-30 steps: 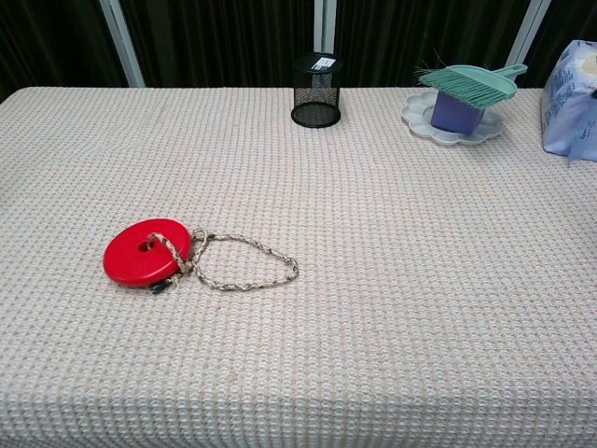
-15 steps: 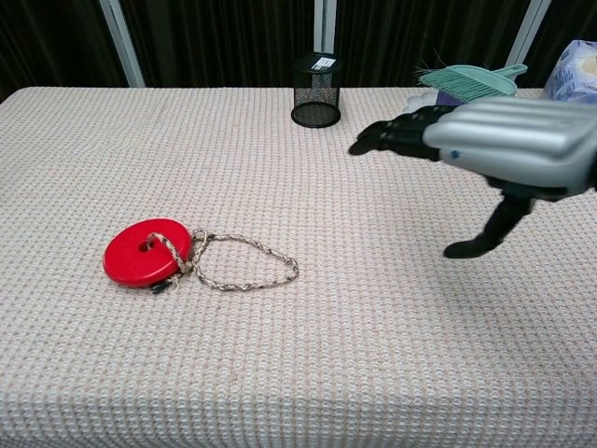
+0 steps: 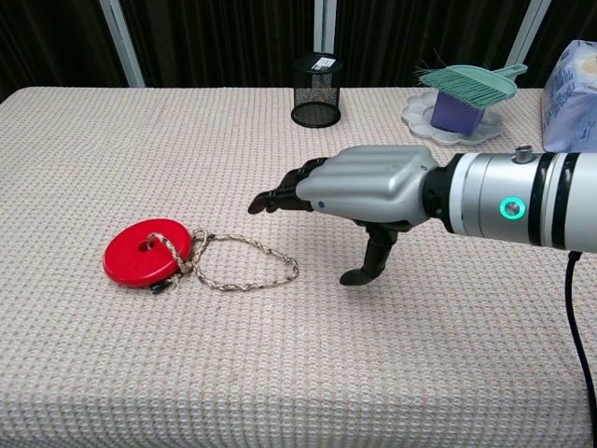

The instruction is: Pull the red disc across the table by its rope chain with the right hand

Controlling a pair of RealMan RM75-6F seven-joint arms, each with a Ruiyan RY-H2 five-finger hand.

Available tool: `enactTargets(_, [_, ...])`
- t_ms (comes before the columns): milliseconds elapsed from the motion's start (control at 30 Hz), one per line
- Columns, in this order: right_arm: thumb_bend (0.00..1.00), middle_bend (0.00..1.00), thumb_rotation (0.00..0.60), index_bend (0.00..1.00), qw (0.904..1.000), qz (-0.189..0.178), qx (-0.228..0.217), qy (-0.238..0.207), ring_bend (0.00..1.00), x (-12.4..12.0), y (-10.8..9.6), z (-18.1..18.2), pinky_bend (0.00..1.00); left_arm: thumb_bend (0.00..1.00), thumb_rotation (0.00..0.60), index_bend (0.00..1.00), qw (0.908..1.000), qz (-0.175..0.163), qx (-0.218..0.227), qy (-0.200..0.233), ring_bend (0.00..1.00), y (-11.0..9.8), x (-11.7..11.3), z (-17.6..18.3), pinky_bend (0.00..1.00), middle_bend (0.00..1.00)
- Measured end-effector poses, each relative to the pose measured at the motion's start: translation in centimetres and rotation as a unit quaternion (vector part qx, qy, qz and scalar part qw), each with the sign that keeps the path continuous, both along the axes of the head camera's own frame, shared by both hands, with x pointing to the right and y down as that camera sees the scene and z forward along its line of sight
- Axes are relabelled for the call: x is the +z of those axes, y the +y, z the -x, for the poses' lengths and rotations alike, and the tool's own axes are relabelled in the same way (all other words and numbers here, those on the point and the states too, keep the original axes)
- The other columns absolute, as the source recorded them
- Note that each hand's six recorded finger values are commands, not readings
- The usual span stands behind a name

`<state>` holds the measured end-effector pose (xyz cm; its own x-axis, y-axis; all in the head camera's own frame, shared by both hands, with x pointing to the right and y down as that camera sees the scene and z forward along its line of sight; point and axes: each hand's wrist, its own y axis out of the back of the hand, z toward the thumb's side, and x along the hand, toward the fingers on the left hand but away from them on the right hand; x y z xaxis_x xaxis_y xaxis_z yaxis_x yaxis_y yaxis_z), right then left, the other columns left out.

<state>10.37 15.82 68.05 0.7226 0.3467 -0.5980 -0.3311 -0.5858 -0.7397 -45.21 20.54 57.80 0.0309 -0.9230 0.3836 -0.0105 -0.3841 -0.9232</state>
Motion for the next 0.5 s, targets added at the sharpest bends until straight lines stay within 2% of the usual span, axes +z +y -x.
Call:
enactTargets(200, [0.18, 0.19, 0.6, 0.0, 0.9998, 0.015, -0.012, 0.005, 0.0, 0.8, 0.5, 0.9, 0.0, 0.0, 0.6, 0.13, 1.0, 0.001, -0.004, -0.001, 0.04, 0.2, 0.0, 0.3, 0.13, 0.1])
enactTargets(500, [0.19, 0.22, 0.6, 0.0, 0.9993, 0.027, -0.025, 0.009, 0.0, 1.5, 1.0, 1.5, 0.0, 0.0, 0.6, 0.13, 1.0, 0.0, -0.009, -0.002, 0.04, 0.3, -0.1, 0.8, 0.13, 0.1])
